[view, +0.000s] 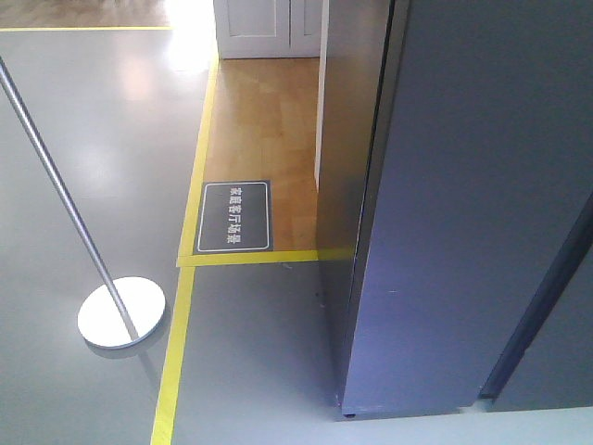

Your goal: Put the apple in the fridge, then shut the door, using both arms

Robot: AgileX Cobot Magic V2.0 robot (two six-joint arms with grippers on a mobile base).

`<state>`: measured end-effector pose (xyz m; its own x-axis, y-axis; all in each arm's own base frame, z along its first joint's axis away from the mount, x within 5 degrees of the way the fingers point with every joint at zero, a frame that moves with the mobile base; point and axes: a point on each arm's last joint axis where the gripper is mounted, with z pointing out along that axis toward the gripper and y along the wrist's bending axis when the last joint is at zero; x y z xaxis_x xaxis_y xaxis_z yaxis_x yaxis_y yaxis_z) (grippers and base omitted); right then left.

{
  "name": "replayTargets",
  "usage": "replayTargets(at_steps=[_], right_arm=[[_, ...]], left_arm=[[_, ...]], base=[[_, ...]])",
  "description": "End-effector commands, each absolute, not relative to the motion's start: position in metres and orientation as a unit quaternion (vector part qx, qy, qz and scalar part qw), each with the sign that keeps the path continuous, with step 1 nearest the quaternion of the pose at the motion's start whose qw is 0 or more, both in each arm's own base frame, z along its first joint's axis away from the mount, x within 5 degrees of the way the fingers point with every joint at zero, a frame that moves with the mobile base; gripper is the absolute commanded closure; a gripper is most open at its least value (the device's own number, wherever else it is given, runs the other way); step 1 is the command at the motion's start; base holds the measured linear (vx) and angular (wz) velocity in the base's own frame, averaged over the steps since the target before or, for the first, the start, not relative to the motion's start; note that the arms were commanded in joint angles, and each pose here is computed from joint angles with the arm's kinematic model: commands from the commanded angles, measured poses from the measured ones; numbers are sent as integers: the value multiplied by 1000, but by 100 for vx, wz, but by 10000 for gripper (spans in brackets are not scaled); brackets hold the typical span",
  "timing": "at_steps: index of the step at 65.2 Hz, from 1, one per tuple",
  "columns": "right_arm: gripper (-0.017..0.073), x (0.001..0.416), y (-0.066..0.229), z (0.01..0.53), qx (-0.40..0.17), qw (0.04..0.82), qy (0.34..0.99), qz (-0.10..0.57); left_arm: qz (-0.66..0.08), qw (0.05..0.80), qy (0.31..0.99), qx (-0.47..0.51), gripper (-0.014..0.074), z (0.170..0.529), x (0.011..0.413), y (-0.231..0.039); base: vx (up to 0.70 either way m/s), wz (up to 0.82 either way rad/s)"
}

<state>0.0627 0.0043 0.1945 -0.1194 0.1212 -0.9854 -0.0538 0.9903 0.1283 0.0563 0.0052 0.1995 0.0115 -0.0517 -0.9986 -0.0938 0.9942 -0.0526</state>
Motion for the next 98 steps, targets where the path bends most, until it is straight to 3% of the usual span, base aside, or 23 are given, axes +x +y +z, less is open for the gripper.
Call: replayTargets(at_steps=[1,36,98], right_arm=[[562,61,4,202,19,714,697,69],[562,54,4,213,-6,761,647,46],[562,54,4,213,-5,760,648,47]], left_arm=[[12,744,667,-49,600,212,54,5],[12,744,667,-49,600,212,54,5],[12,744,667,-49,600,212,54,5]], base=[[0,0],[0,0],[0,0]])
